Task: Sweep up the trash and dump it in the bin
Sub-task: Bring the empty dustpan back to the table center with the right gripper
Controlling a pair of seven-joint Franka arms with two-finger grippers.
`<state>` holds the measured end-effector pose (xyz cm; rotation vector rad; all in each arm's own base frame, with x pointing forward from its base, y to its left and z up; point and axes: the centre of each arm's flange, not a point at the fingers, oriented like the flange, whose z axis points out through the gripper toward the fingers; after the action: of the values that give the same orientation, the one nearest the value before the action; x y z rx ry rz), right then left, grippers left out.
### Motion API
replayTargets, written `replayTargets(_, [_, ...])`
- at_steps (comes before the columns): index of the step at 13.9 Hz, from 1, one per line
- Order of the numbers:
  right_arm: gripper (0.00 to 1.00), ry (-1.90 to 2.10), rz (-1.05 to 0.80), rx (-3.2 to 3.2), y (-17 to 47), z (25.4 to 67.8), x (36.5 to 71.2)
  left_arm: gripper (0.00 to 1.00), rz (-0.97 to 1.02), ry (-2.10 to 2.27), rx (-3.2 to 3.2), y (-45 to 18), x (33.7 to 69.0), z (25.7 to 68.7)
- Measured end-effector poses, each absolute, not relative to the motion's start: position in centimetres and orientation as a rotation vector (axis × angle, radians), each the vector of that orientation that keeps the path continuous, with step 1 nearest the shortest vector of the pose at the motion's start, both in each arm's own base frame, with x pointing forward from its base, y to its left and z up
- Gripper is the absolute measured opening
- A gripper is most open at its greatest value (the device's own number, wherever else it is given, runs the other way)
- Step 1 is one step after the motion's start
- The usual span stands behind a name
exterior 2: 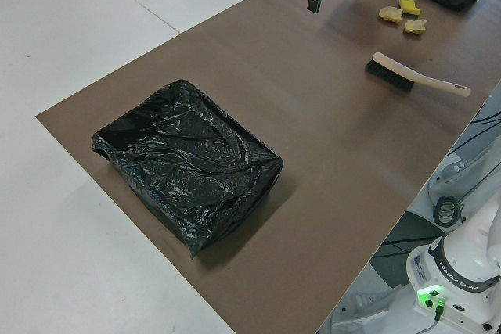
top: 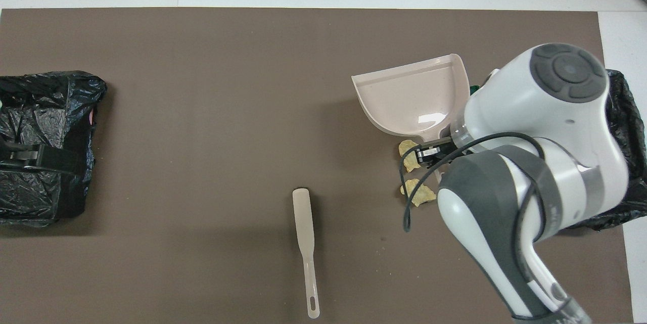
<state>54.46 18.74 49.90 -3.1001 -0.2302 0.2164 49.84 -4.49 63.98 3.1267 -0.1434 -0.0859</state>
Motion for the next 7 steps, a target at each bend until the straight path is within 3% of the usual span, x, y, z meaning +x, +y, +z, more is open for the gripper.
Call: replayTargets(7, [0.33, -0.136, 0.231, -3.071, 28.9, 47.2, 55.6, 1.00, -0.087, -0.143, 3.127, -4.5, 49.9, 64.0])
